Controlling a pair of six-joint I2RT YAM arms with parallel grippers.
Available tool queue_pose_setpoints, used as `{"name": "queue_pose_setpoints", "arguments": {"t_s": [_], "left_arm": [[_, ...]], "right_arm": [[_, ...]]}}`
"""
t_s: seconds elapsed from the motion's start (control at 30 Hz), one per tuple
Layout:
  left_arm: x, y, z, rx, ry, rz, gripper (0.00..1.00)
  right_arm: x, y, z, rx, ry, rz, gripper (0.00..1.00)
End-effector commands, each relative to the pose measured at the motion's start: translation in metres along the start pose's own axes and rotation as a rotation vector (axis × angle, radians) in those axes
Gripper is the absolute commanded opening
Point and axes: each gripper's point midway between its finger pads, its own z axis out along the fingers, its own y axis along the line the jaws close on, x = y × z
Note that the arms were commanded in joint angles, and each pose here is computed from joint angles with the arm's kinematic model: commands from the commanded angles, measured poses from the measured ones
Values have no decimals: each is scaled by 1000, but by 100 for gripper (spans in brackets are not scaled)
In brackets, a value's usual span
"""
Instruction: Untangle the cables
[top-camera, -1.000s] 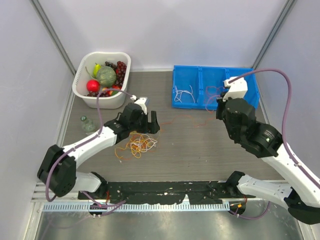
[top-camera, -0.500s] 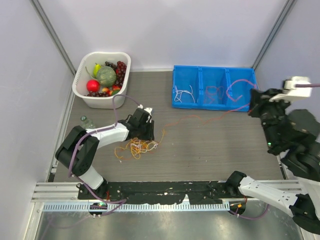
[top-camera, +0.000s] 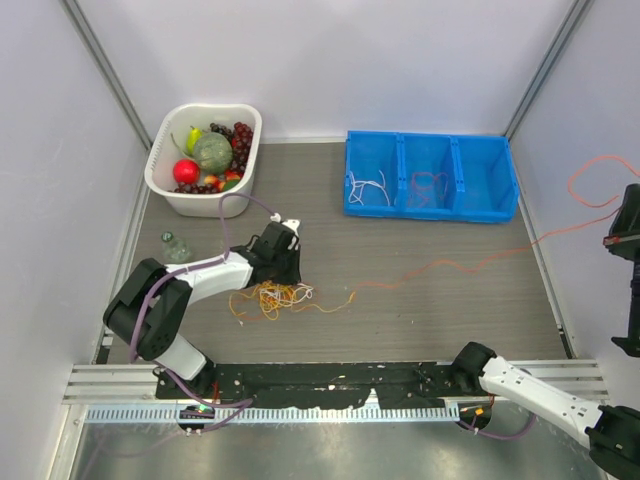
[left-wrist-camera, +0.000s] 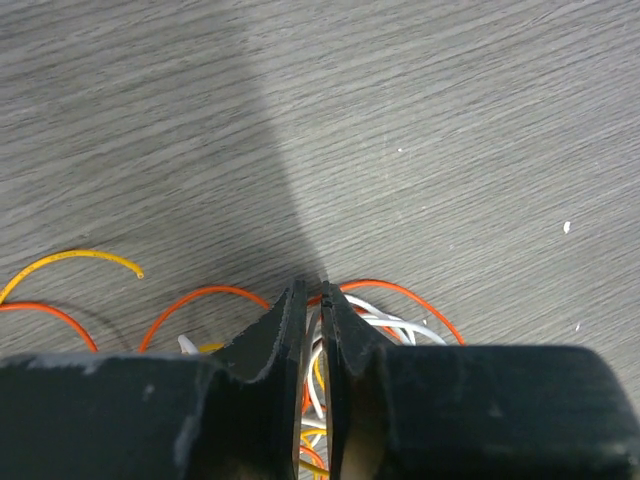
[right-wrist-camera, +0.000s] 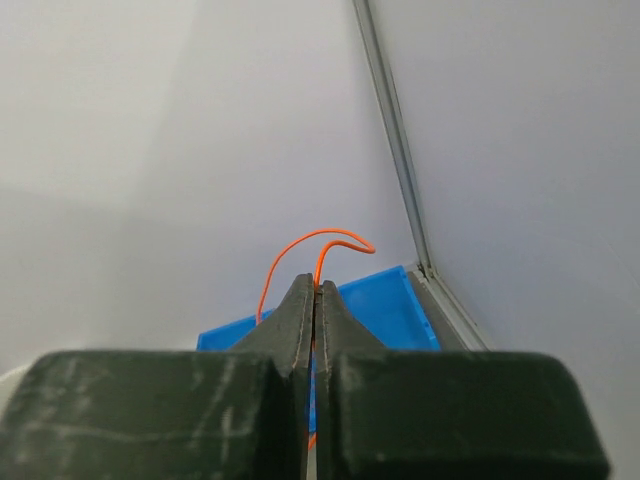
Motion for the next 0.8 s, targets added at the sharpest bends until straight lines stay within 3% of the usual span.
{"name": "queue_pose_setpoints", "arguments": {"t_s": [0.0, 0.17, 0.33, 0.53, 0.67, 0.77], "left_arm": [[-24, -5, -9, 2, -58, 24, 18], [-46, -54, -33, 249, -129, 57, 54], [-68, -114, -63, 499, -245, 159, 71], [-51, -153, -43, 504, -228, 310, 67], [-40, -158, -30, 510, -191, 307, 55], [-30, -159, -28, 517, -178, 314, 58]], "right_arm": [[29, 10, 10, 46, 58, -113, 1], [49, 31, 15, -7, 95, -137, 1], [63, 51, 20, -56, 129, -153, 1], [57, 56, 20, -81, 121, -125, 1], [45, 51, 17, -84, 101, -94, 1], [40, 46, 15, -80, 92, -84, 1]]}}
